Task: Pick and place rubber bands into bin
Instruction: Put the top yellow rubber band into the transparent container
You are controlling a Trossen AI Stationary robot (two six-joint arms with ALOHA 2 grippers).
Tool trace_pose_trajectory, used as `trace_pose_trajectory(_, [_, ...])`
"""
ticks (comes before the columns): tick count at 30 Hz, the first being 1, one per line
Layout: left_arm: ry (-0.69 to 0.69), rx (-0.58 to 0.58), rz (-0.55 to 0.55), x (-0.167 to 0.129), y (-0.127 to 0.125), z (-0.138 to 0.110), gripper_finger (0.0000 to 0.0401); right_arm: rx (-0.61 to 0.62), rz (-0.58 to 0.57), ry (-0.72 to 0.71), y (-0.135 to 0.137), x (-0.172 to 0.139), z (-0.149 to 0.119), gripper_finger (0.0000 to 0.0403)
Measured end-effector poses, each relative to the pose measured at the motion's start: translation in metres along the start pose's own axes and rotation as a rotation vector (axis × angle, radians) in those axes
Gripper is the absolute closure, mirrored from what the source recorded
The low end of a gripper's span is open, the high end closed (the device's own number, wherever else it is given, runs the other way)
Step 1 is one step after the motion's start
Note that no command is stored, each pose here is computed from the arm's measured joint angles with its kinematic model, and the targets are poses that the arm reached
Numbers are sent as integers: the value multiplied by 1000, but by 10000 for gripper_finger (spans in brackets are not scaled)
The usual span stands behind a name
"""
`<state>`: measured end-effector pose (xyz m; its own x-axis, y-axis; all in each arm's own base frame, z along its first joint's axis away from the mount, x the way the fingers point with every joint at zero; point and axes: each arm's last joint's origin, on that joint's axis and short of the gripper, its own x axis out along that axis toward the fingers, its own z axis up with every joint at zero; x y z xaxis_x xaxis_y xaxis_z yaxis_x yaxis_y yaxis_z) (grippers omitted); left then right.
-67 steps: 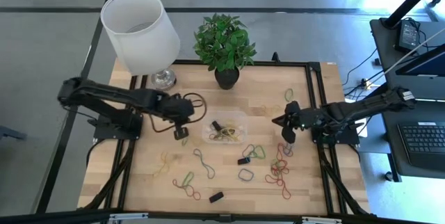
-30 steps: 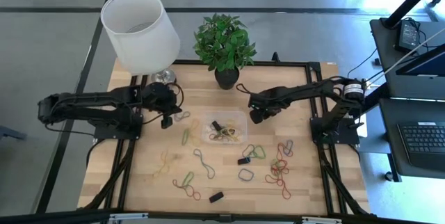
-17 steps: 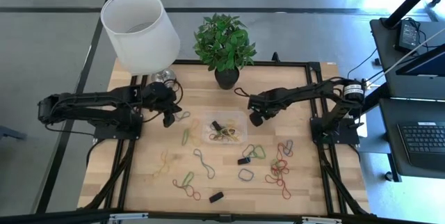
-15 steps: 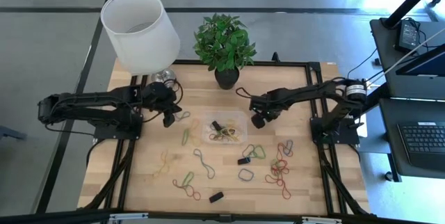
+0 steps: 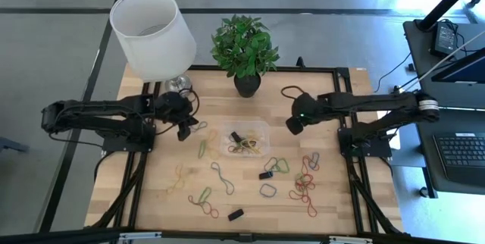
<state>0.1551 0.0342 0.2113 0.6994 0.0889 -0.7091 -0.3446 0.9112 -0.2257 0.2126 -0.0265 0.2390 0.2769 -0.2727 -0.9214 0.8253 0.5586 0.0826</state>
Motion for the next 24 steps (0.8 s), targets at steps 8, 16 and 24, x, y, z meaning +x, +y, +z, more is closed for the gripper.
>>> trace_pose_trajectory(8, [-2, -6, 11, 0, -3, -1, 400, 4, 24, -42, -3, -11, -1, 401])
trace_pose_trajectory(16, [1, 7, 4, 0, -6, -2, 400, -53, 169, -153, 18, -27, 8, 402])
trace_pose_trajectory(24, [-10, 8, 20, 0, -6, -1, 399, -231, 327, -349, 72, -61, 38, 403])
